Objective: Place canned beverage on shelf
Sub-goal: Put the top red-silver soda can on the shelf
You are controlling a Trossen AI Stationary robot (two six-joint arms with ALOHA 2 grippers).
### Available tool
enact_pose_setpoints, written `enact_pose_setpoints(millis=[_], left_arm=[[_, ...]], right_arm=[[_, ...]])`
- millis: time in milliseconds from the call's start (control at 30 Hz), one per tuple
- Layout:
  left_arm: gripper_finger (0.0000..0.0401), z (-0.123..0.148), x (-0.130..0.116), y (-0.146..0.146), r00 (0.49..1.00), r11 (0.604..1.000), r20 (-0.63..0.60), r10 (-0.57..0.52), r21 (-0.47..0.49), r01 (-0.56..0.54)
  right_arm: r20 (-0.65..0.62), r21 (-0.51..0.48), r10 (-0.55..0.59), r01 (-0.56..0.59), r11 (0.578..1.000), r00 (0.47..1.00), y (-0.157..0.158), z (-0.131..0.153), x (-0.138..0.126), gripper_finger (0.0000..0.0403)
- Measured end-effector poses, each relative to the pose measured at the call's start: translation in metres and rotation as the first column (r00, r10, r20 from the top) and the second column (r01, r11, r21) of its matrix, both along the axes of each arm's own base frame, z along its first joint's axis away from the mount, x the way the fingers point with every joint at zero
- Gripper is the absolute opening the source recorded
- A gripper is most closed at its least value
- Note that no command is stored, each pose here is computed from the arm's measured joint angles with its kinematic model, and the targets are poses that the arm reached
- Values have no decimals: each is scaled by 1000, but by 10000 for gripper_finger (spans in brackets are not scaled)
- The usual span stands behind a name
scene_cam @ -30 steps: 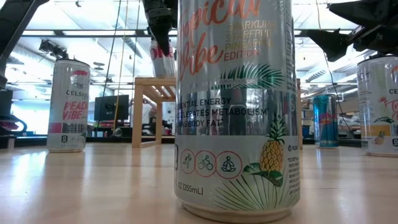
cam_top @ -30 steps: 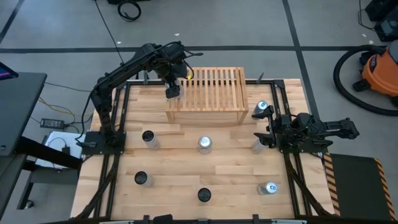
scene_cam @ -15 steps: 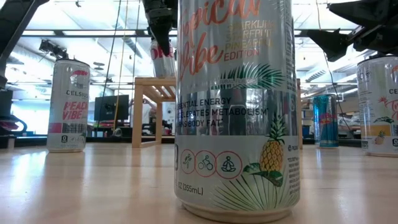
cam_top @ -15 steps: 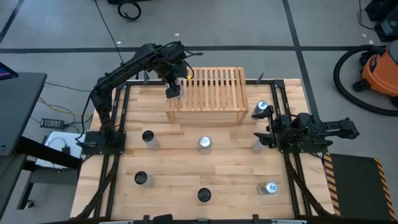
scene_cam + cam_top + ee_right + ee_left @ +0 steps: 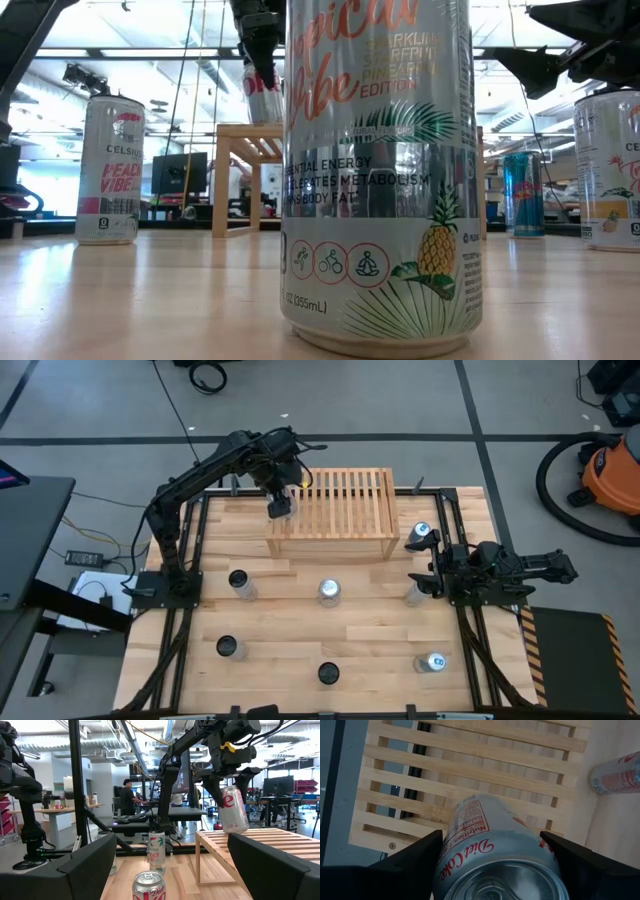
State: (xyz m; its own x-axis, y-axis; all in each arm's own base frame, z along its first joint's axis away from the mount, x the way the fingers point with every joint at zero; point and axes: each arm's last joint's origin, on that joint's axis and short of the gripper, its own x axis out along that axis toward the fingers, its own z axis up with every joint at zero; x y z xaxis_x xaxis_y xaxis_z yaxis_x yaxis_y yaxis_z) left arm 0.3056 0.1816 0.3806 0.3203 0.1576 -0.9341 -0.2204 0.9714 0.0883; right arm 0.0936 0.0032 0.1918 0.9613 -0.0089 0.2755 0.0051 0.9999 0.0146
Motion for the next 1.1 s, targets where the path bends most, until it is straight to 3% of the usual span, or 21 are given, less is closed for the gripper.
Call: enact_pose_setpoints(millis=[300,567,900,1100], left_arm=[[322,1,1,0,1000,1000,22,-10,-8,10],[395,1,1,1,999,999,13,-36,20,36],[390,2,2,2,999,999,24,-32,27,31],[389,3,3,6,1000,995,25,-6,101,4]], right_arm=[[0,0,0,0,1000,1000,0,0,0,393],[0,0,0,0,1000,1000,0,0,0,393],[0,0,0,0,1000,1000,0,0,0,393],[0,0,0,0,1000,1000,0,0,0,393]])
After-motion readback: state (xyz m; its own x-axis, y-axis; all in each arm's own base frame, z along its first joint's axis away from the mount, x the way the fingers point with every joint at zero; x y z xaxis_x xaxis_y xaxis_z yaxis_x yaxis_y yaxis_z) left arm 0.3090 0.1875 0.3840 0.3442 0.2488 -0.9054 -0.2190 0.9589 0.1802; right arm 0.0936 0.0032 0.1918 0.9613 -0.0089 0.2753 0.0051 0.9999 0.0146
